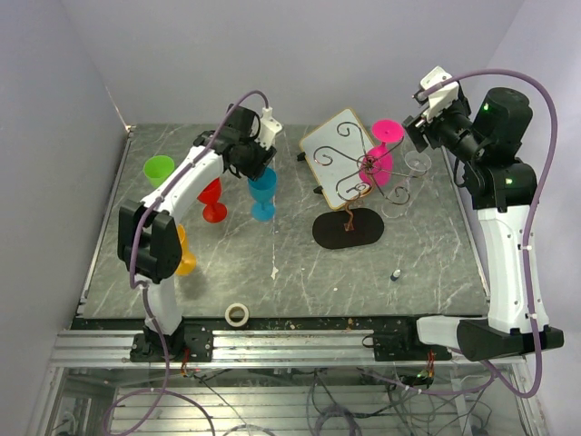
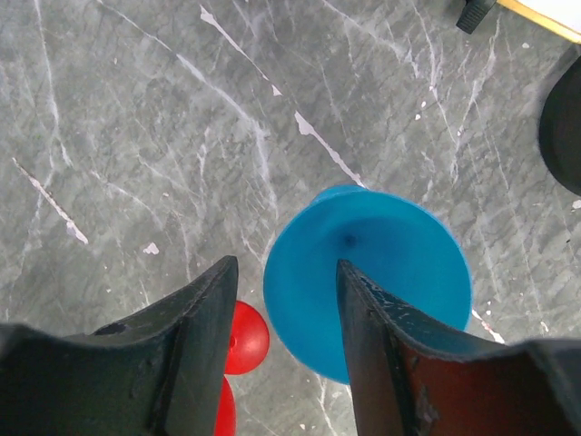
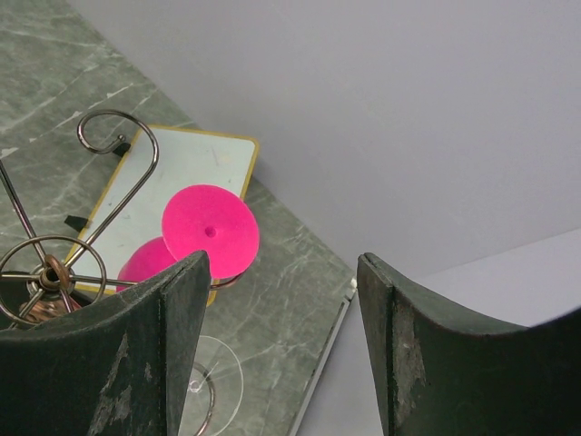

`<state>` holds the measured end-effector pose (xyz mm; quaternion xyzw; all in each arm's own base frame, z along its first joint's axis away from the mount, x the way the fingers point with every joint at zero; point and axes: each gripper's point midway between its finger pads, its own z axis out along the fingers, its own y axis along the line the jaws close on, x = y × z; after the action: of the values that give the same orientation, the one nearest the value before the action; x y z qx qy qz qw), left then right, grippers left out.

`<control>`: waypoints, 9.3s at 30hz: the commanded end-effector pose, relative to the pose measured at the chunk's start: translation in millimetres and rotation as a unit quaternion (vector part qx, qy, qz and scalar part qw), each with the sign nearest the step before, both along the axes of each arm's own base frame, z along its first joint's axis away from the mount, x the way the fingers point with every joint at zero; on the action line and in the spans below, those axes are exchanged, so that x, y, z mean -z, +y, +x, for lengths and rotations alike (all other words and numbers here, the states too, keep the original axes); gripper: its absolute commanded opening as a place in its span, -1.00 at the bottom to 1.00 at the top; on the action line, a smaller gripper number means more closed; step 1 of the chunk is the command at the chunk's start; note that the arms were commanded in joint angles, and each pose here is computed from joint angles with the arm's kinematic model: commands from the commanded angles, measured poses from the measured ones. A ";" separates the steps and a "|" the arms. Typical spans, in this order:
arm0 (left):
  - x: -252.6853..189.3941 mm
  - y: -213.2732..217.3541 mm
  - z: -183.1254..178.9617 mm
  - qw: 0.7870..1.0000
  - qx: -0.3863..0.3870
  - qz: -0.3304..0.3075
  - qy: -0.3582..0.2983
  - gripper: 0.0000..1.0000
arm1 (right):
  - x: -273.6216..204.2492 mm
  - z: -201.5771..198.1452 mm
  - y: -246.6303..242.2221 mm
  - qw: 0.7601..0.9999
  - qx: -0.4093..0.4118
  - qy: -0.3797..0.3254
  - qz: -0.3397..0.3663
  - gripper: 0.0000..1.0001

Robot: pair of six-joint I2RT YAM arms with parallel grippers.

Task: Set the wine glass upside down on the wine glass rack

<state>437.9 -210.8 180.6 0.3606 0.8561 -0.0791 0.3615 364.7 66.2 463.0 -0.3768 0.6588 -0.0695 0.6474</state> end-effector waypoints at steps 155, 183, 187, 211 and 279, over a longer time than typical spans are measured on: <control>-256.1 90.6 -188.0 0.939 0.110 -0.062 -0.320 0.80 | 36.0 56.9 143.9 0.997 -0.017 -0.016 -0.079 -1.00; -251.6 82.3 -174.3 0.941 0.126 -0.063 -0.309 0.79 | 67.3 21.2 129.5 0.977 -0.054 -0.007 -0.207 -1.00; -250.2 82.3 -175.1 0.941 0.127 -0.062 -0.307 0.80 | 70.0 22.9 123.0 0.975 -0.039 -0.009 -0.217 -1.00; -245.8 80.3 -174.5 0.942 0.136 -0.061 -0.301 0.80 | 74.4 29.8 94.0 0.964 0.012 -0.019 -0.264 -1.00; -242.5 81.6 -179.0 0.942 0.142 -0.055 -0.300 0.81 | 93.6 46.7 131.3 0.957 -0.022 -0.001 -0.289 -0.88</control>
<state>264.2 -129.7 415.2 0.4640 0.6527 -0.0630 0.5956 421.7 197.8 355.9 -0.5643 0.6043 -0.2553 0.5012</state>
